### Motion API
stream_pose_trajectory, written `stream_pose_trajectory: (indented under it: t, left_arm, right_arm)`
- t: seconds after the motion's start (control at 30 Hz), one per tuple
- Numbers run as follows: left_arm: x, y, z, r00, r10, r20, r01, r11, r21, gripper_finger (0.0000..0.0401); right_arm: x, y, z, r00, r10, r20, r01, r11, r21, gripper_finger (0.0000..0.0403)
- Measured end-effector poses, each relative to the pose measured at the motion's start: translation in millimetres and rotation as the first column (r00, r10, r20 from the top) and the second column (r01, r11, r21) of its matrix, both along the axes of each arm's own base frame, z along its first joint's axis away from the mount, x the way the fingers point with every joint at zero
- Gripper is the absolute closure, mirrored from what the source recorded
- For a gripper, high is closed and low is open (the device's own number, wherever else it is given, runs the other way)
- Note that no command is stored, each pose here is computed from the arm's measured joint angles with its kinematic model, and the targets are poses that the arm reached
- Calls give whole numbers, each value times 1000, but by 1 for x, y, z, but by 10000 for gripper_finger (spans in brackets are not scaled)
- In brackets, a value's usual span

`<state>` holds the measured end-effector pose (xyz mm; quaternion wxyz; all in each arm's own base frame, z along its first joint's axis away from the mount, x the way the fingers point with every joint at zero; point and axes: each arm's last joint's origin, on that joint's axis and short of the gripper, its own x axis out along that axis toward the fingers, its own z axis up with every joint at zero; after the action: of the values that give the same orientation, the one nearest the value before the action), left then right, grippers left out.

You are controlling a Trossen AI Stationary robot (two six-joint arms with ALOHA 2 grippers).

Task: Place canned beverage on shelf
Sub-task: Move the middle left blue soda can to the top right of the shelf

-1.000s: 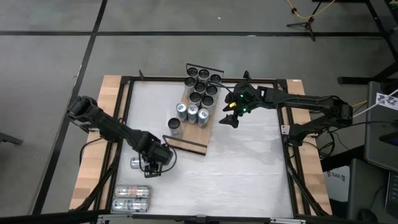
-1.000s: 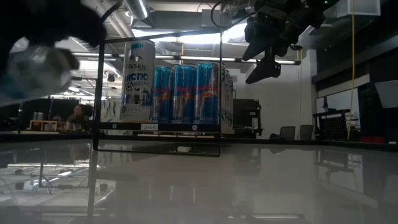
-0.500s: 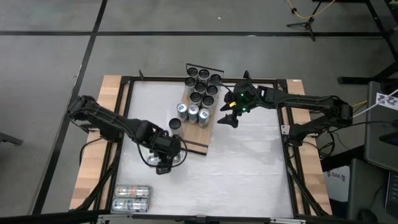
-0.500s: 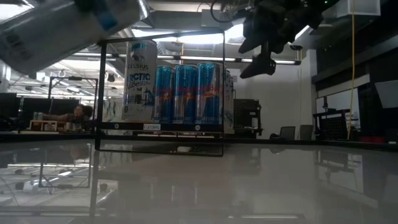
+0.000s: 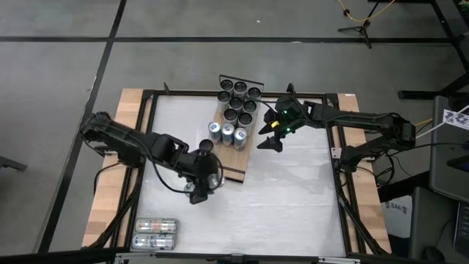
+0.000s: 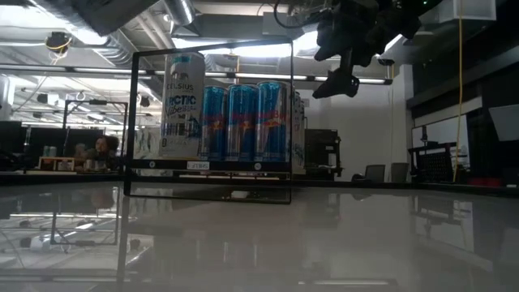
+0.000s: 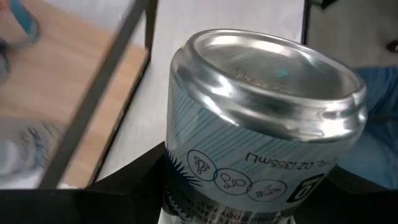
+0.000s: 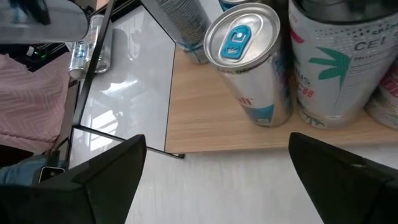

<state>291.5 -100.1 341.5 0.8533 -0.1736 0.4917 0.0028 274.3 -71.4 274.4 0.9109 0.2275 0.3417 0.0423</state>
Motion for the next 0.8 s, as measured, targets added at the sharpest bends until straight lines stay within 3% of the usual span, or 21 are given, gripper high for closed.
stream_pose_trajectory:
  t: [0.23,0.43,0.63,0.8]
  left_arm:
    - [10,14,19,992,58,110,-55,998,-31,152]
    - [27,27,39,947,48,316,-34,998,-49,152]
    - [44,44,62,809,-24,587,-4,999,46,152]
    - [52,59,83,643,-144,752,-38,975,219,152]
  right_arm:
    - [0,1,0,1000,26,8,-26,999,21,15]
    - [-4,6,6,982,173,75,-177,982,58,15]
    - [-22,11,27,963,225,151,-223,974,-30,15]
    - [-41,15,52,952,184,246,-141,973,-181,15]
